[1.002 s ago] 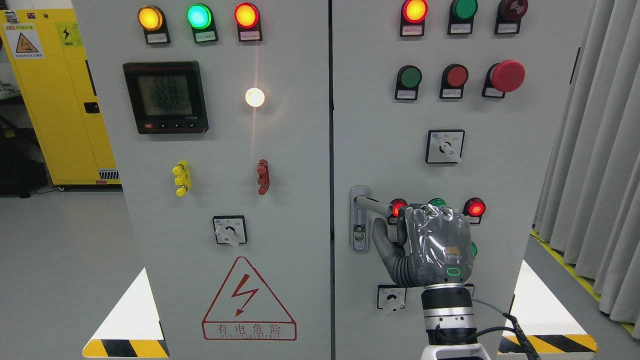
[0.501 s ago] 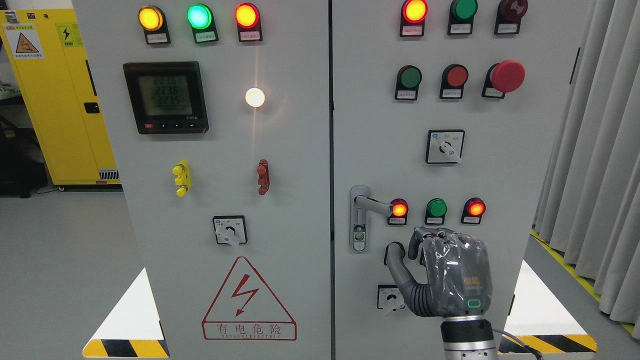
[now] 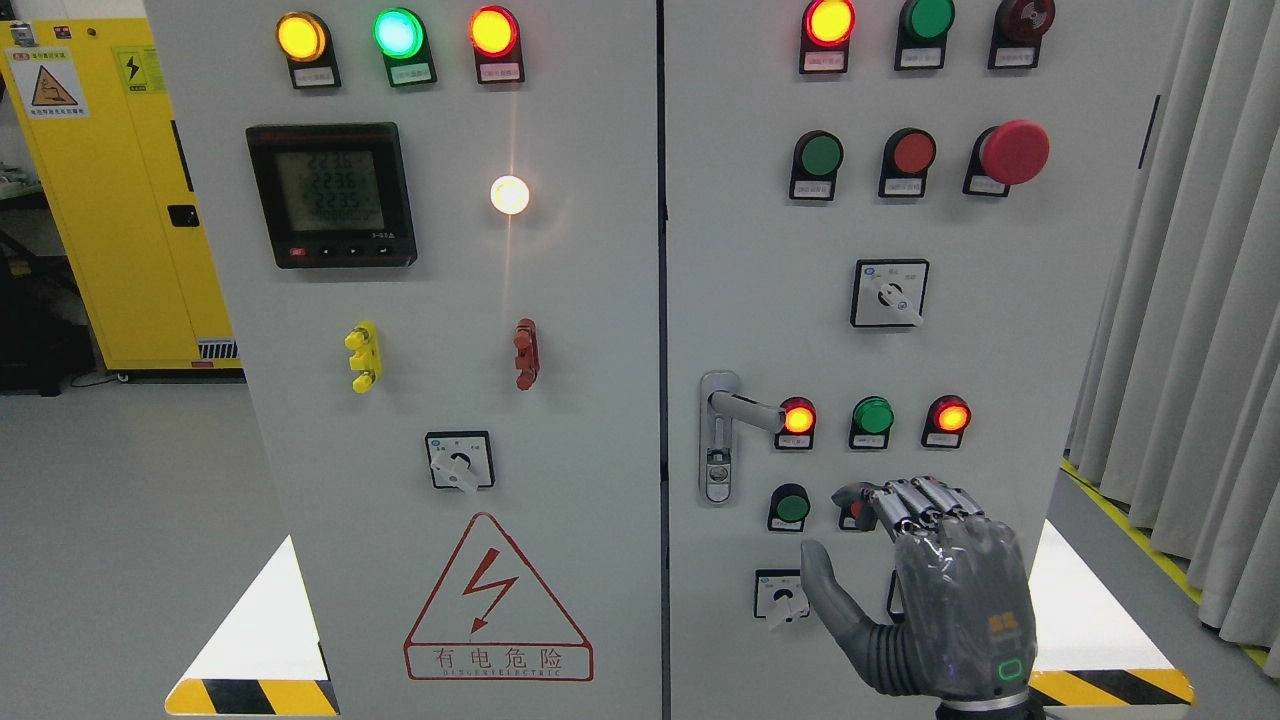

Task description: Release door handle

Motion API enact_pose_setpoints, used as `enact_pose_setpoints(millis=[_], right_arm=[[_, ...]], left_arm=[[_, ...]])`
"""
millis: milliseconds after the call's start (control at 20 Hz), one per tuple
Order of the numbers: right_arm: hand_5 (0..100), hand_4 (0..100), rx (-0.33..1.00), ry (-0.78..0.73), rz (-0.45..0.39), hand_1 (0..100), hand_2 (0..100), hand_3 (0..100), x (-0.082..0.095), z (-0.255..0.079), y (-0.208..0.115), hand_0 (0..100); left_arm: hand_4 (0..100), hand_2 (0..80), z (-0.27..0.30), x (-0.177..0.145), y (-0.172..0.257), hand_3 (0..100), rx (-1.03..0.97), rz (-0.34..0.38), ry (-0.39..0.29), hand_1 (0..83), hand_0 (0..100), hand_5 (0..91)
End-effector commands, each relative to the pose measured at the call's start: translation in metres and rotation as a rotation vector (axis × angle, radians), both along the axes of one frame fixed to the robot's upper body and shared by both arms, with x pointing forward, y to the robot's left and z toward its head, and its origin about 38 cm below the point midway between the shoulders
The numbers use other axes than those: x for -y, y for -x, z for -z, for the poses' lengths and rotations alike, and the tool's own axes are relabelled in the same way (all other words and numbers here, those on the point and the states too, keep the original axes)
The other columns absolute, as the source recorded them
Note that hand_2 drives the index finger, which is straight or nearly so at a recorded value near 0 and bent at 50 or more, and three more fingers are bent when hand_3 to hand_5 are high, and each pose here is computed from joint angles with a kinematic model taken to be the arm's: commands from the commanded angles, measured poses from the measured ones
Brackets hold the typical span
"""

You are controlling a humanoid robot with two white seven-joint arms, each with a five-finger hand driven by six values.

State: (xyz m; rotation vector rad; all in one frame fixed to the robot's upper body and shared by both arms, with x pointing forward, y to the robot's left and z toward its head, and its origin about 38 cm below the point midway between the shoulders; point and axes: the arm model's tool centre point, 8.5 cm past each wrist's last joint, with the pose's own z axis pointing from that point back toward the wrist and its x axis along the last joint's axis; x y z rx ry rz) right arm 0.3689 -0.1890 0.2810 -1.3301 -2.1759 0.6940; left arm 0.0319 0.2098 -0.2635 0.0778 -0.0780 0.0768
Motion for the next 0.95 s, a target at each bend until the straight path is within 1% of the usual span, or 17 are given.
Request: enact_pose_setpoints(millis=[0,200,902], right_arm=[[0,0,0.034,-0.053,0.024,39,0,0,0.0305,-0.0036,0.012,55],[0,0,0.03,-0.05,0.018,38,0,0,0.0297,-0.0014,0.0133,58],[0,0,0.035,-0.063,0.005,36,0,0,0.0292,-0.0071,0.0106,59]], left_arm=[[0,0.0,0.0,0.0004,-0.0043,0,0.012,0.0,0.001,55.6,12,0.0],[0,0.0,0.0,0.0004,-0.0043,0,0.012,0.0,0.001,55.6,12,0.0],[0,0.0,0.0,0.0004,-0.0043,0,0.012,0.0,0.001,55.6,12,0.0]])
